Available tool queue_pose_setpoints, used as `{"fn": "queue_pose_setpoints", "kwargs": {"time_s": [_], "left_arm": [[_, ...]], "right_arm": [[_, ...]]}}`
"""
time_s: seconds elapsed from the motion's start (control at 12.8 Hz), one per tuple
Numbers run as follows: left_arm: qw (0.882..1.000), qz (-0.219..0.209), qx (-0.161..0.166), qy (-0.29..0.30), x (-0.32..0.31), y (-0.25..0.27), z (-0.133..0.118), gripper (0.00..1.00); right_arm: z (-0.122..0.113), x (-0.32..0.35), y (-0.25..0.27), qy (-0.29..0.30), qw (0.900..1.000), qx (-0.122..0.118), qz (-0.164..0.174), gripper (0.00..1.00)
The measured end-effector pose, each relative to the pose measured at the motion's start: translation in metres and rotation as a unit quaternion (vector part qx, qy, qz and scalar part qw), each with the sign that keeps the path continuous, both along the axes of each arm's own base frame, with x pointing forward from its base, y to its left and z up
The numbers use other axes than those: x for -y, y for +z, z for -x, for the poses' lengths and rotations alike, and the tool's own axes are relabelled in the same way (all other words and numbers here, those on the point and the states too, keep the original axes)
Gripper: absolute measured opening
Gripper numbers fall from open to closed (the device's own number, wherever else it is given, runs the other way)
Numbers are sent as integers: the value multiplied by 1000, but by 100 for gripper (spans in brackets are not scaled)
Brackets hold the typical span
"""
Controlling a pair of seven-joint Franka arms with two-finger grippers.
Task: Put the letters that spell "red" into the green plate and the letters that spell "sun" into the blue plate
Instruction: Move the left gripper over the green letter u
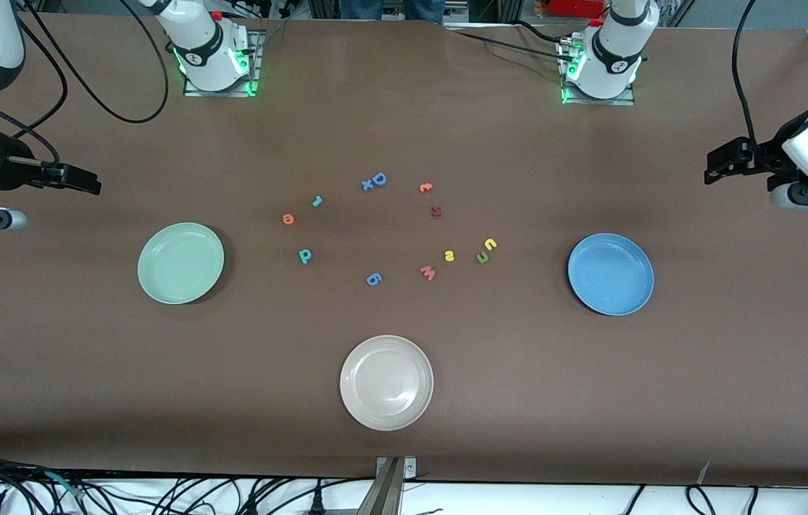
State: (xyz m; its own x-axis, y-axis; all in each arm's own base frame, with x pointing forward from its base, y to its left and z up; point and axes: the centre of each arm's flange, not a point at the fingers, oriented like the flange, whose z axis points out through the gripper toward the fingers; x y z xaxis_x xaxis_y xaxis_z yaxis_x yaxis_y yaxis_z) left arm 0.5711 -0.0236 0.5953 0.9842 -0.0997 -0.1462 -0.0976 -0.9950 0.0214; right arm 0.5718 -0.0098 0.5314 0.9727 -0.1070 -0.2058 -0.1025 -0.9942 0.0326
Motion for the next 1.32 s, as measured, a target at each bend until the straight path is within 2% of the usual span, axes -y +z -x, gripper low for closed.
{"fn": "queue_pose_setpoints", "kwargs": {"time_s": [0.23,0.39,0.55,0.78,1.09,1.32], "left_arm": [[1000,6,-11,-17,20,-14,-6,100],[999,17,-9,-37,47,-37,-20,100],[998,29,0,-61,85,-62,-33,100],[997,30,-6,-77,166,-111,-39,100],[998,23,-7,-54,275,-213,-20,100],[999,29,9,-37,295,-301,0,100]], "right_arm": [[0,0,0,0,1000,0,0,100],[0,0,0,0,1000,0,0,100],[0,0,0,0,1000,1,0,100],[-1,0,0,0,1000,1,0,100],[-1,0,0,0,1000,1,0,100],[-1,0,0,0,1000,1,0,100]]}}
